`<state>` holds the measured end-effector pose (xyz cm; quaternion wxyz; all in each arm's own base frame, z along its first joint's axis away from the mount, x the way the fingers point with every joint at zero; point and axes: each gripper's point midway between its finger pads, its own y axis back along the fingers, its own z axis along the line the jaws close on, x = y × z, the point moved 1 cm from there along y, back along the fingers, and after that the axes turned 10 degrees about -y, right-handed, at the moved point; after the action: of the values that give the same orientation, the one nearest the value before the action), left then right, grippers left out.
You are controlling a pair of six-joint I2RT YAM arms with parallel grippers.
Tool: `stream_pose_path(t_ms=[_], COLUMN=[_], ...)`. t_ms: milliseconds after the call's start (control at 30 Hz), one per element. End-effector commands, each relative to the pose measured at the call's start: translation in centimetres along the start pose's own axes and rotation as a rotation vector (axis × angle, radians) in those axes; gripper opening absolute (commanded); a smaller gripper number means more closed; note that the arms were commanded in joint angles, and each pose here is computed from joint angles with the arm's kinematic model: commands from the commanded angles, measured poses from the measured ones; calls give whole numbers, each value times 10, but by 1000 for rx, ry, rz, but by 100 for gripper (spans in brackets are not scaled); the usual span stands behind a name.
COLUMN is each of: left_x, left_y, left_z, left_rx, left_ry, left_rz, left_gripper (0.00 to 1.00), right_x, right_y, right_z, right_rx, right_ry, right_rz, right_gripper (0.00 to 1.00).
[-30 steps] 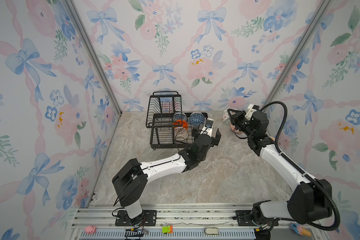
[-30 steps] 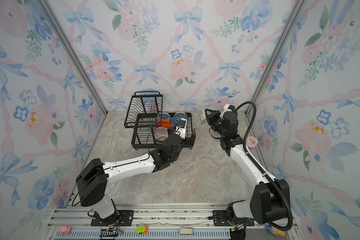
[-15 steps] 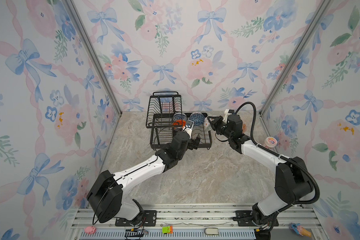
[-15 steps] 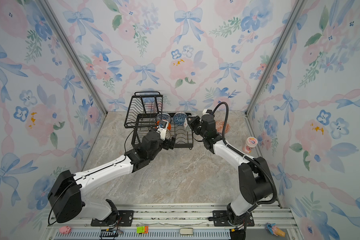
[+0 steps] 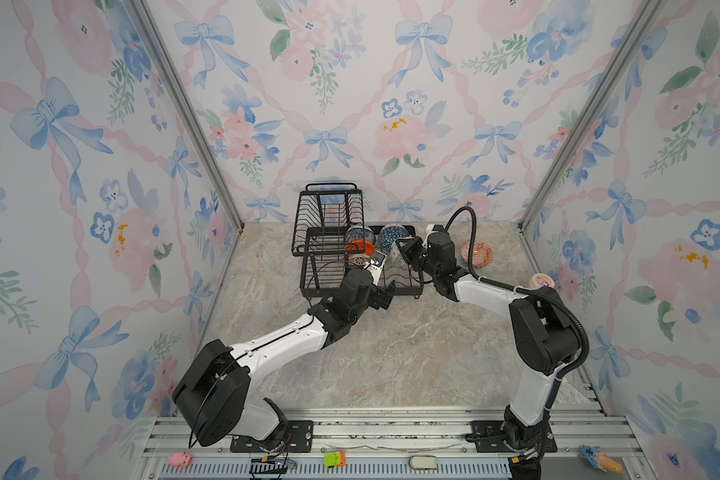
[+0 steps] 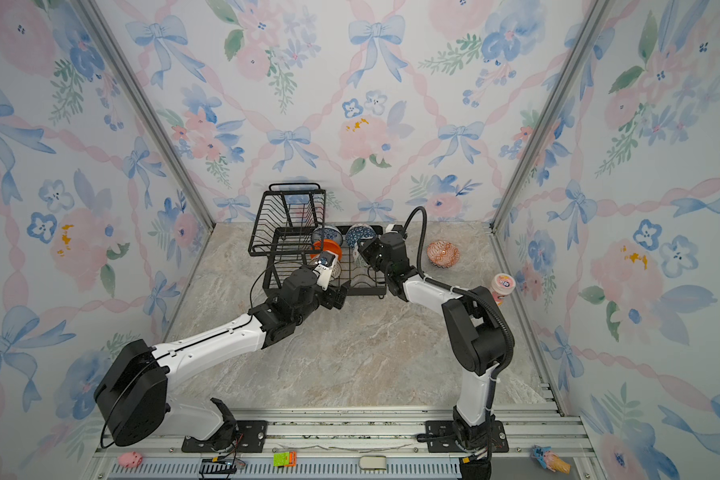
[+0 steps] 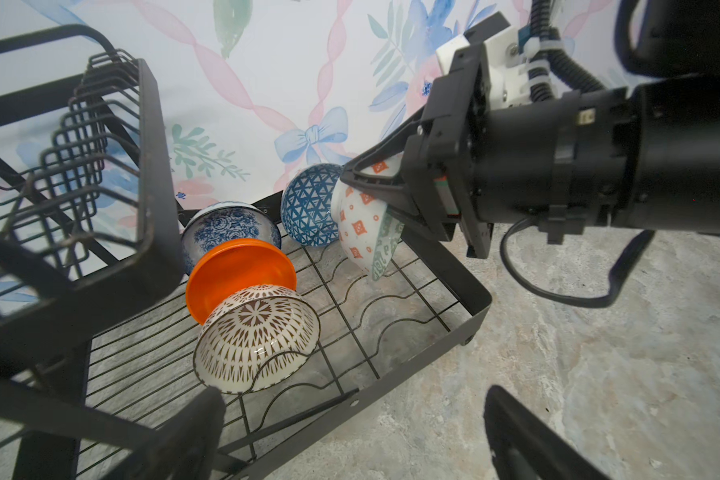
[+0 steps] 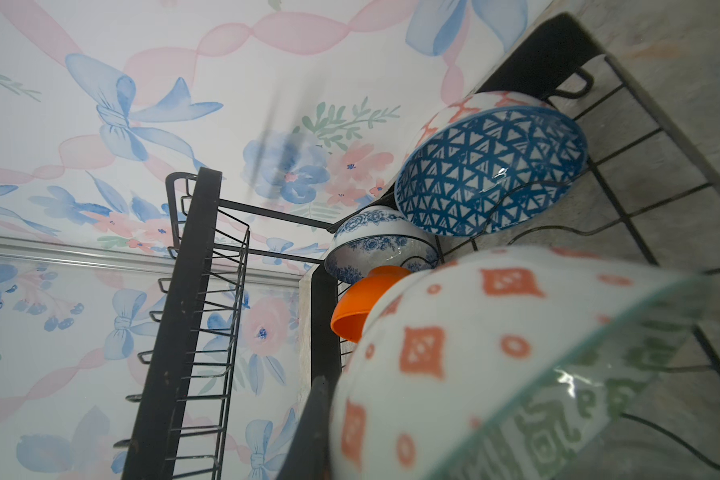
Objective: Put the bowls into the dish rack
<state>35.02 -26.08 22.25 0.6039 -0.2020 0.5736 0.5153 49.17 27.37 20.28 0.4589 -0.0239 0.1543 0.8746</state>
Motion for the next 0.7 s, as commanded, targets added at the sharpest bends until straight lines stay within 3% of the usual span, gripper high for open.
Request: stream_pose_path(t_ms=[0, 667], left_x=[-4, 12], left_y=[-3, -12], left_z=[7, 20], left_rx=[-17, -119], left_ry=[43, 105], left_rz=[-15, 36], left_gripper=[98, 98], right_x=[-8, -4], right_y=[-9, -59], right_z=[42, 16], right_rx=[-132, -130], right_ry=[32, 25], right_rz=[-37, -69], right_gripper=[0, 0])
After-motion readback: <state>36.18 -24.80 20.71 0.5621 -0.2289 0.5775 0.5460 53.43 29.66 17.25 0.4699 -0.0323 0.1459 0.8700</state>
